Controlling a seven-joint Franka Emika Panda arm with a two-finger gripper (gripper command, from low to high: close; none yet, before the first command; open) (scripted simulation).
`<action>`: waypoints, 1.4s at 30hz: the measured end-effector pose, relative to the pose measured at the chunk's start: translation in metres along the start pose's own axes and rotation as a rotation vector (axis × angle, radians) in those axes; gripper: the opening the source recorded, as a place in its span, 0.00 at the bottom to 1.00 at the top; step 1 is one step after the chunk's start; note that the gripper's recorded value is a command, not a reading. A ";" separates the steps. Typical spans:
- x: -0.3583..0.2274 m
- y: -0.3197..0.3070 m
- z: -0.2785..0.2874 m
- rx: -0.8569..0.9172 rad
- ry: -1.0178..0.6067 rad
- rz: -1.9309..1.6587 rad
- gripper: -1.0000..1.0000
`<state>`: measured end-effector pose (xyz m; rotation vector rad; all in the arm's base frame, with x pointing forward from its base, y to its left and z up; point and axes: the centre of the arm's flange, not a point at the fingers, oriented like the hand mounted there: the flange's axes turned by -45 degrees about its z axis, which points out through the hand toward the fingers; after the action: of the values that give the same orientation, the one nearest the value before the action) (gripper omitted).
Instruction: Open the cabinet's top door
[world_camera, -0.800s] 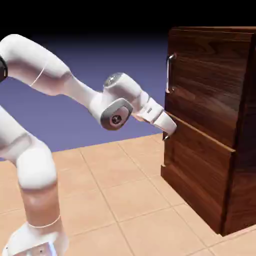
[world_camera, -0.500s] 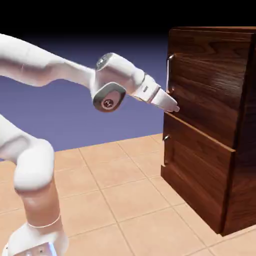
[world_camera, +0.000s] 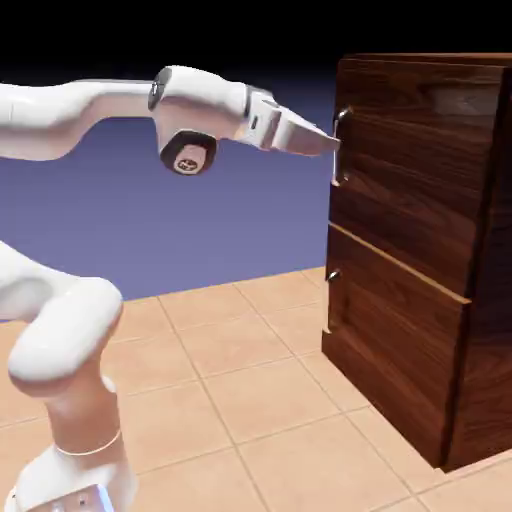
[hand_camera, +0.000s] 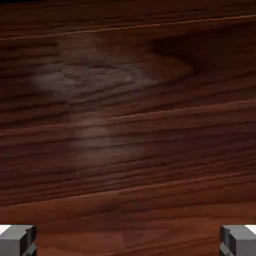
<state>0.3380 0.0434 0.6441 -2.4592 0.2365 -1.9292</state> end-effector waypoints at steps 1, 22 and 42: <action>0.001 -0.005 -0.002 0.001 0.016 0.000 0.50; -0.062 -0.122 0.050 0.051 0.232 -0.085 0.50; -0.094 -0.106 0.076 0.223 0.233 -0.127 0.00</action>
<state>0.4018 0.1528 0.5457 -2.1587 -0.1315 -2.1585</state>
